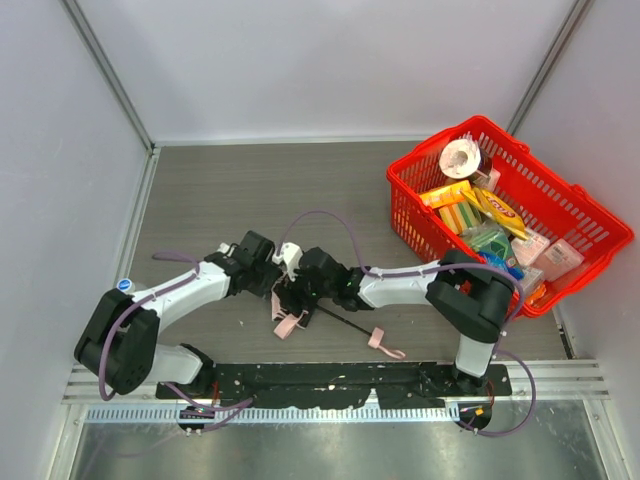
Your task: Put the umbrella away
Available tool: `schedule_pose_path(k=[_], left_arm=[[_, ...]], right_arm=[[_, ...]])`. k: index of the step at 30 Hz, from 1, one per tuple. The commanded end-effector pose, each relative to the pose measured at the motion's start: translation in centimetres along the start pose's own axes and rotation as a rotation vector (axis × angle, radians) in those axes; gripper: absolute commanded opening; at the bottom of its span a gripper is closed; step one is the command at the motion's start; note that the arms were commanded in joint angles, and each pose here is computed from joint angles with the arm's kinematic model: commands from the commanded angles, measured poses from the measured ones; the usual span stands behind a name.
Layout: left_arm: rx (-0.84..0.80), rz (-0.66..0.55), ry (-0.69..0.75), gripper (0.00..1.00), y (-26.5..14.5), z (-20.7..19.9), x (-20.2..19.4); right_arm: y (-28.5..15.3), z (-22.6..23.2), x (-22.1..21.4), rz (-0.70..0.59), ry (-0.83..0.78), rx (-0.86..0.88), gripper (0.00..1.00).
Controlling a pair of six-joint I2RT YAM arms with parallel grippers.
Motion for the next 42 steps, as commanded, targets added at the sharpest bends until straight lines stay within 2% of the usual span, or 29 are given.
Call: schedule_pose_path(k=[1, 5, 7, 9, 14, 15, 16, 17, 18, 20, 22, 23, 25, 27, 33, 37, 40, 42], left_arm=[[-0.07, 0.067, -0.103, 0.0, -0.8, -1.9, -0.3], [-0.012, 0.103, -0.13, 0.0, -0.5, -1.0, 0.3], [-0.006, 0.127, -0.129, 0.0, -0.7, -1.0, 0.1], [0.002, 0.132, -0.132, 0.0, -0.8, -0.8, 0.1], [0.027, 0.192, -0.132, 0.0, -0.7, -0.3, -0.5], [0.02, 0.191, -0.126, 0.0, -0.6, -0.2, -0.4], [-0.003, 0.186, -0.115, 0.0, -0.4, -0.3, -0.4], [-0.024, 0.181, -0.098, 0.01, -0.3, -0.3, -0.3], [-0.05, 0.176, -0.064, 0.12, -0.2, -0.2, -0.2], [-0.091, 0.16, 0.0, 0.45, -0.1, -0.2, -0.1], [-0.13, 0.116, 0.077, 0.67, -0.4, -0.3, 0.3], [-0.15, 0.101, 0.101, 0.73, -0.5, -0.3, 0.5], [-0.199, 0.078, 0.152, 0.9, -0.7, 0.1, 0.7], [-0.232, 0.053, 0.197, 0.98, -0.7, 0.2, 0.9], [-0.221, 0.019, 0.266, 0.97, 0.3, 1.6, 1.2], [-0.129, -0.045, 0.316, 0.93, 2.0, 2.2, 1.7], [-0.077, -0.068, 0.34, 0.89, 3.1, 2.5, 1.8], [-0.073, -0.062, 0.332, 0.82, 3.6, 2.6, 1.7]], right_arm=[[0.9, 0.9, -3.8, 0.142, -0.15, -0.097, 0.81], [1.4, 0.4, -4.4, 0.194, -0.215, -0.202, 0.81], [1.8, -0.2, -4.7, 0.233, -0.236, -0.263, 0.75], [2.3, -0.4, -5.3, 0.259, -0.245, -0.277, 0.64], [3.6, 0.3, -6.7, 0.279, -0.212, -0.209, 0.25], [3.9, 0.5, -7.1, 0.284, -0.199, -0.177, 0.21], [3.9, 0.7, -7.4, 0.287, -0.177, -0.161, 0.12], [4.1, 0.8, -7.5, 0.28, -0.159, -0.131, 0.08], [4.0, 1.2, -7.7, 0.275, -0.132, -0.094, 0.01], [3.8, 0.8, -7.9, 0.26, -0.08, -0.07, 0.01], [3.5, 0.9, -8.0, 0.238, -0.005, 0.01, 0.01], [3.2, 0.6, -7.9, 0.223, 0.019, 0.018, 0.01], [3.0, 0.2, -7.4, 0.178, 0.092, 0.077, 0.01], [2.7, -0.1, -6.7, 0.13, 0.181, 0.132, 0.01], [2.2, -0.6, -3.9, 0.0, 0.349, 0.35, 0.01], [1.9, -1.2, -3.3, -0.056, 0.426, 0.502, 0.01], [1.8, -1.4, -3.2, -0.077, 0.444, 0.564, 0.01], [1.7, -1.2, -3.0, -0.091, 0.441, 0.598, 0.01]])
Point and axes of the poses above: each gripper's point midway between its finger pads, its own y axis out along the fingers, its own z axis along the line the jaws close on, x = y × z, the point moved 8 cm from there along -y, back along the fingers, and after that the axes turned 11 degrees about -y, right-handed, at the moved point
